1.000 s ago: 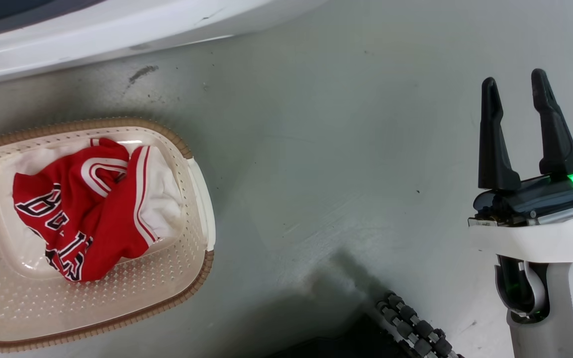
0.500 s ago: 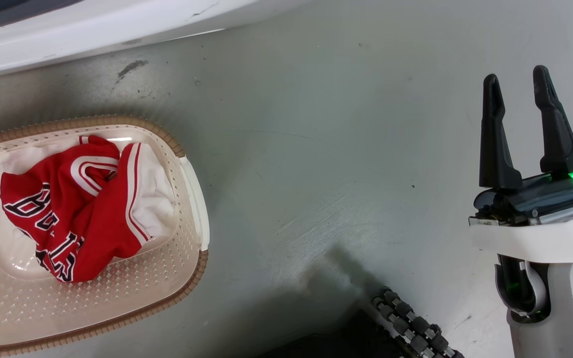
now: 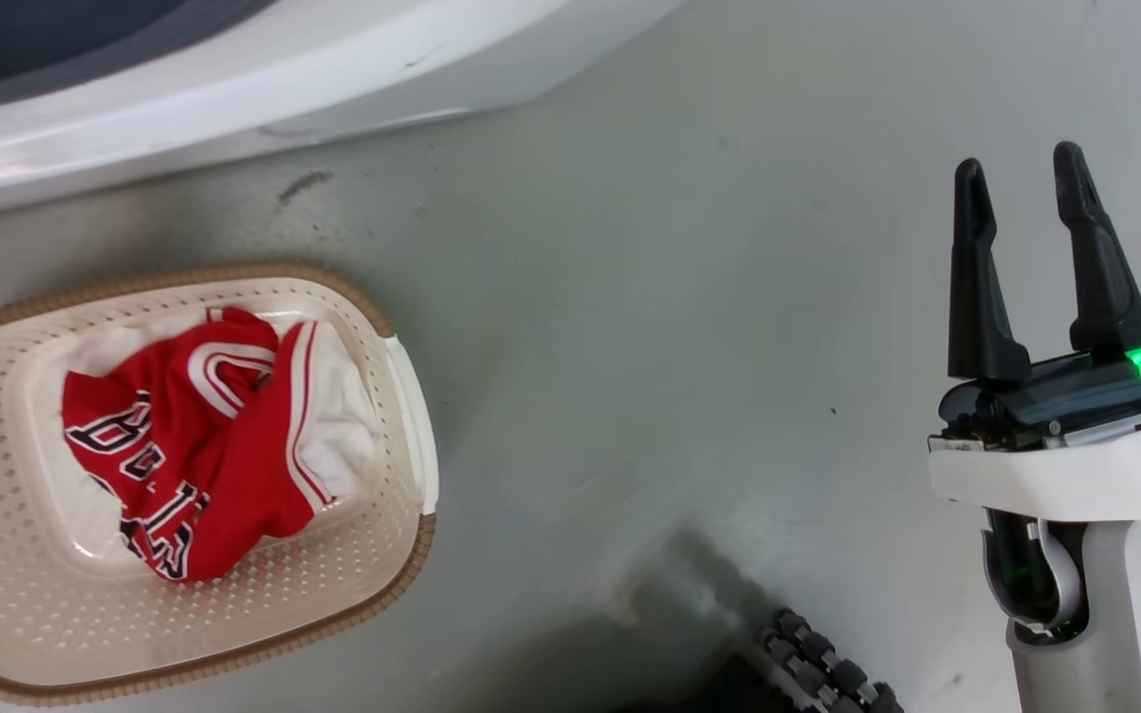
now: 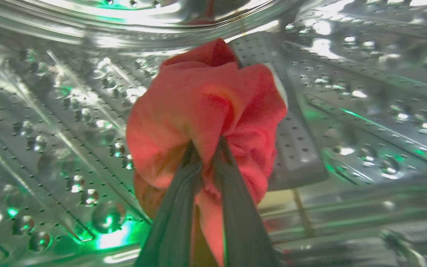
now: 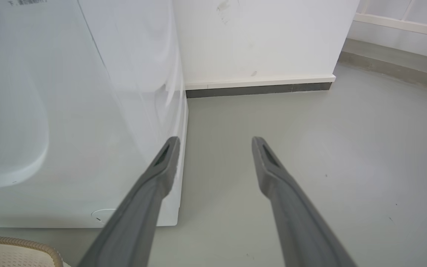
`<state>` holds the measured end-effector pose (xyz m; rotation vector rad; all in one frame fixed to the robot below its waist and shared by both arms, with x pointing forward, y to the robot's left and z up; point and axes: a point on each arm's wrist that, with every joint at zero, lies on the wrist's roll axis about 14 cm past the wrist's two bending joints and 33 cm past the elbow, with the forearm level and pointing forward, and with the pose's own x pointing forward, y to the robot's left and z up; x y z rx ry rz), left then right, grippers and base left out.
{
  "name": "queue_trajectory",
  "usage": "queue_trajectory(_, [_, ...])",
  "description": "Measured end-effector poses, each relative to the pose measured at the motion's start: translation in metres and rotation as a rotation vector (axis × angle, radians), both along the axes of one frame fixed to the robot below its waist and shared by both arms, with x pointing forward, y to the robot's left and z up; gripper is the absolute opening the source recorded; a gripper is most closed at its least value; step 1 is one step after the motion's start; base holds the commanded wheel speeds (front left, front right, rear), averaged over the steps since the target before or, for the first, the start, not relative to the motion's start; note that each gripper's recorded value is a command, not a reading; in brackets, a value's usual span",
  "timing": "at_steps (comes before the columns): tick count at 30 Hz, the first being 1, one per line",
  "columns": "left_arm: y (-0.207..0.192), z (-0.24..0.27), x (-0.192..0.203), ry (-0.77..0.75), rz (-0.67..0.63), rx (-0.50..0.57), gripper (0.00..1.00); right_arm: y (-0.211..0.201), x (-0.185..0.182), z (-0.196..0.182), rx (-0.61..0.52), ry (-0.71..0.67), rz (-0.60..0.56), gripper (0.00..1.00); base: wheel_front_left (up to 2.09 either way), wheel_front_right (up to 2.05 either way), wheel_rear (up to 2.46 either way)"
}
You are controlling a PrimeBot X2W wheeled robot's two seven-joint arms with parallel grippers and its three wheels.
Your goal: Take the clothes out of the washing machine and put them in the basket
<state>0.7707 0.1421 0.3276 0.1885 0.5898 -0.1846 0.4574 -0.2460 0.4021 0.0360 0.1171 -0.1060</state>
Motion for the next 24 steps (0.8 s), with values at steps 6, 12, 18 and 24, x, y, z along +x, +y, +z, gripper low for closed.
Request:
queue_trajectory(6, [-0.014, 0.027, -0.021, -0.1, -0.029, -0.075, 0.0, 0.004, -0.004, 0.018, -0.009, -0.037, 0.012, 1.0, 0.0, 0.0, 0.0])
queue_trajectory(12, [-0.016, 0.05, -0.052, -0.171, -0.056, -0.096, 0.0, 0.017, -0.009, 0.035, -0.001, -0.072, 0.043, 1.0, 0.0, 0.0, 0.0])
queue_trajectory(18, [-0.028, 0.07, -0.092, -0.23, -0.083, -0.15, 0.0, 0.029, -0.018, 0.052, 0.002, -0.104, 0.072, 1.0, 0.0, 0.0, 0.0])
queue_trajectory(24, [-0.031, 0.108, -0.139, -0.328, -0.11, -0.194, 0.0, 0.042, -0.037, 0.079, 0.006, -0.159, 0.102, 1.0, 0.0, 0.0, 0.0])
